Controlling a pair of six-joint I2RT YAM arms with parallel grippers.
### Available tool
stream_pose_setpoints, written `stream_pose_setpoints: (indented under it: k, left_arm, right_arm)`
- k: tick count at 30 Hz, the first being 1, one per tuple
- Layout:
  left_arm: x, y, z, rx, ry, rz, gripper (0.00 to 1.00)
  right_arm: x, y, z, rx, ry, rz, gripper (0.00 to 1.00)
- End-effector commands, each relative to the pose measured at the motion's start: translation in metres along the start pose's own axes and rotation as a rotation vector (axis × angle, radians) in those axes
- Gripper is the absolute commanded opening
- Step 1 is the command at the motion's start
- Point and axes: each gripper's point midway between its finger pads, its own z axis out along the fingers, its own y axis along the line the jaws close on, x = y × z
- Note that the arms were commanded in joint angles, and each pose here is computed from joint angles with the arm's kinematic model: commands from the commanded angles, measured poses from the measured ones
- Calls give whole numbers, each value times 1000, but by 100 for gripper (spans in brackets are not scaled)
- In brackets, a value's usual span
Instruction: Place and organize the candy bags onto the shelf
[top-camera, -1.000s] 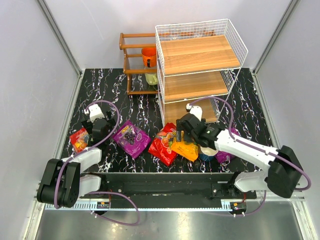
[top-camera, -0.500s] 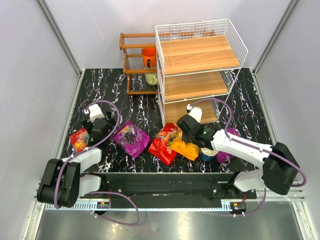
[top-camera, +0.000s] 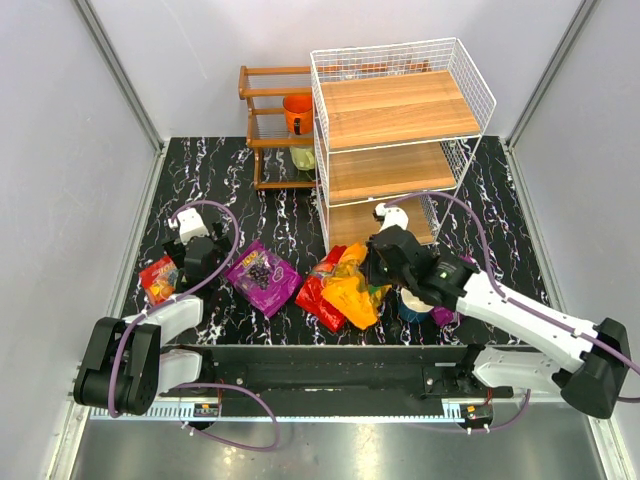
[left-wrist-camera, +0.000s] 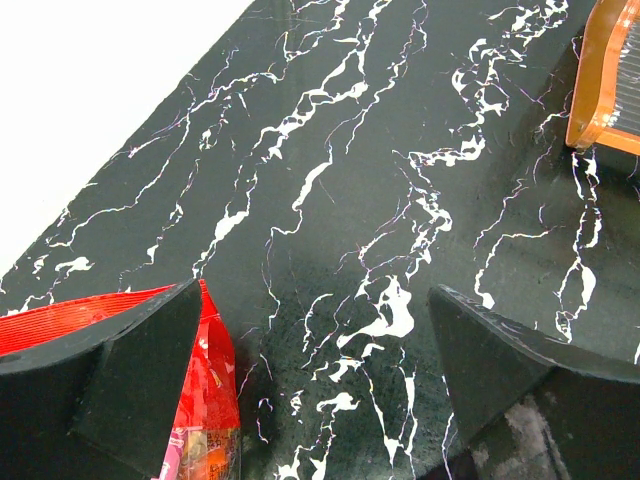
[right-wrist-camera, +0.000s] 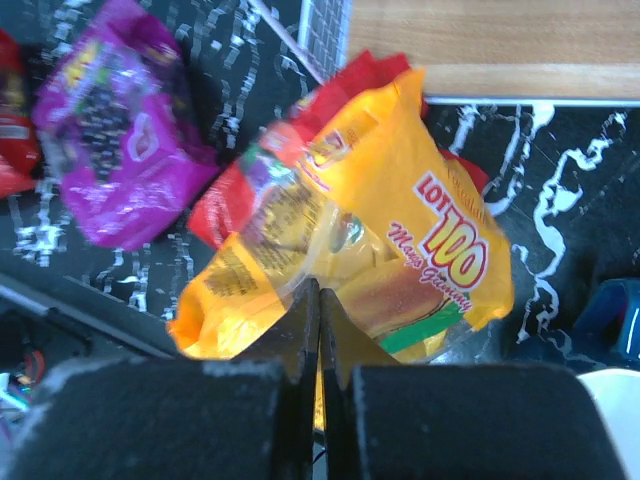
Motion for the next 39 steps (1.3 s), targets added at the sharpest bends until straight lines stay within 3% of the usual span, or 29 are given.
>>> stream_pose_setpoints:
  k: [1,9,10,12,13,16,19,25,32,35,37,38,39]
  left_arm:
    - [-24,-7,6,-1,-59,-41,99]
    - [-23,-6,6,-5,-58,-40,99]
    - [-24,-6,6,-3,-58,-40,99]
    - [-24,-6,6,-3,-56,-39,99]
    - [-24,-6,6,-3,-58,-40,99]
    - [-23,-7,6,-2,-54,-37,99]
    - [-23,-7,6,-4,-54,-37,99]
    - [-23,-7,7,-3,-51,-34,99]
    - [-23,-8,7,-2,-48,-34,99]
    - [-22,-7,7,-6,-44,-31,99]
    - [-23,-8,8,-4,-45,-32,99]
    - [-22,-7,8,-6,-44,-31,99]
    - [-22,-7,8,-6,-42,-30,99]
  right_arm:
    - [-51,36,-42,-146,-136,9,0]
    - [-42,32,-44,-101,-72,-59,0]
    - [-35,24,-38,-50,-45,-42,4]
    - [-28,16,-33,1,-25,2,30]
    - [-22,12,-30,32,-14,63,51]
    - [0,-1,-21,119,20,217,70]
    - [22,-6,-12,175,49,329,75]
    - [43,-8,-6,301,77,361,87]
    - [73,13,19,289,155,394,88]
    - [90,4,30,313,169,409,70]
    - [95,4,33,301,176,422,51]
    - [94,7,34,284,172,429,40]
    - [95,7,33,276,174,426,18]
